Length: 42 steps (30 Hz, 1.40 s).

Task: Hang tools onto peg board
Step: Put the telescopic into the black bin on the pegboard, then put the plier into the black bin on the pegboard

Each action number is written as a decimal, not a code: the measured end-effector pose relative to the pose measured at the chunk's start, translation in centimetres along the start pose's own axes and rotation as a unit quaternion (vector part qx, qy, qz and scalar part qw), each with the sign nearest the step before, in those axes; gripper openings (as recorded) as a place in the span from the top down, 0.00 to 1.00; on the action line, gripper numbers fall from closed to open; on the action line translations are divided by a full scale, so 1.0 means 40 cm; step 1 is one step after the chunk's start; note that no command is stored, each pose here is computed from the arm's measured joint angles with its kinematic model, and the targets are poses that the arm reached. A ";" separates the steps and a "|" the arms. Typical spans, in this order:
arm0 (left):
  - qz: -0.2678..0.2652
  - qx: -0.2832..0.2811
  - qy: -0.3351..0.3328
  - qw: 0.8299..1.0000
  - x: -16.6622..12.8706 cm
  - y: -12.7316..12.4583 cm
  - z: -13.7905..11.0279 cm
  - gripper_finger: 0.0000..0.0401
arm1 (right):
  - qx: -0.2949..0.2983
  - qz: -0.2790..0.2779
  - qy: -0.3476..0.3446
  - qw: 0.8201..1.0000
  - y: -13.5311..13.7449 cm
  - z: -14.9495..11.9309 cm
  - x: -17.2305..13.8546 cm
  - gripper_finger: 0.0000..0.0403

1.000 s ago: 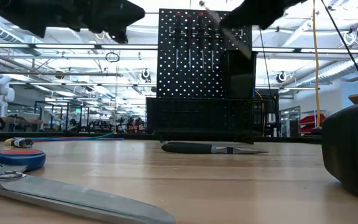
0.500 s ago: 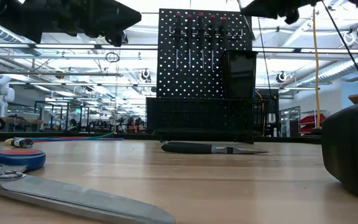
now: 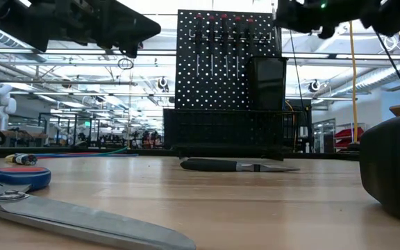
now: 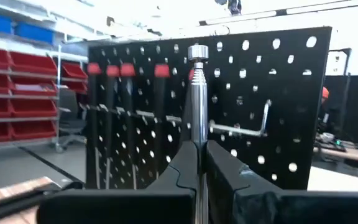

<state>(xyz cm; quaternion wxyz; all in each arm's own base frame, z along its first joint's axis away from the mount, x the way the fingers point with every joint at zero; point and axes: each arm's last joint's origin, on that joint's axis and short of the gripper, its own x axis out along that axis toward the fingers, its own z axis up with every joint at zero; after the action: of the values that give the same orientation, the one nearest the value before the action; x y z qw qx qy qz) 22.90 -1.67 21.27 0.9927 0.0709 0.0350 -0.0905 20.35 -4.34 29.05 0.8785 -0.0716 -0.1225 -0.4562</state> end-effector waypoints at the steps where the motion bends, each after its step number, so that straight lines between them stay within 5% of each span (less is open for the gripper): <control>1: 0.000 0.000 0.000 1.000 0.000 0.000 0.000 0.96 | -0.003 -0.003 0.004 1.000 0.000 -0.007 0.005 0.99; 20: 0.000 0.000 0.001 1.000 0.000 0.000 -0.001 0.96 | -0.045 -0.040 0.063 0.996 -0.002 -0.055 0.022 0.99; 30: 0.000 0.000 0.002 1.000 0.000 0.000 -0.001 0.96 | -0.067 -0.100 0.123 0.985 -0.008 -0.089 0.015 0.77; 42: -0.001 -0.001 0.005 1.000 0.000 0.000 -0.002 0.96 | -0.074 -0.104 0.117 0.985 -0.008 -0.081 0.013 0.61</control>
<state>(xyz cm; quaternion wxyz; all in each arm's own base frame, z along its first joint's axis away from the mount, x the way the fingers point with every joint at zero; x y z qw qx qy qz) 22.90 -1.68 21.18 0.9925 0.0705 0.0399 -0.0910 20.87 -5.71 26.09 0.8270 -0.0695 0.0081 -0.5579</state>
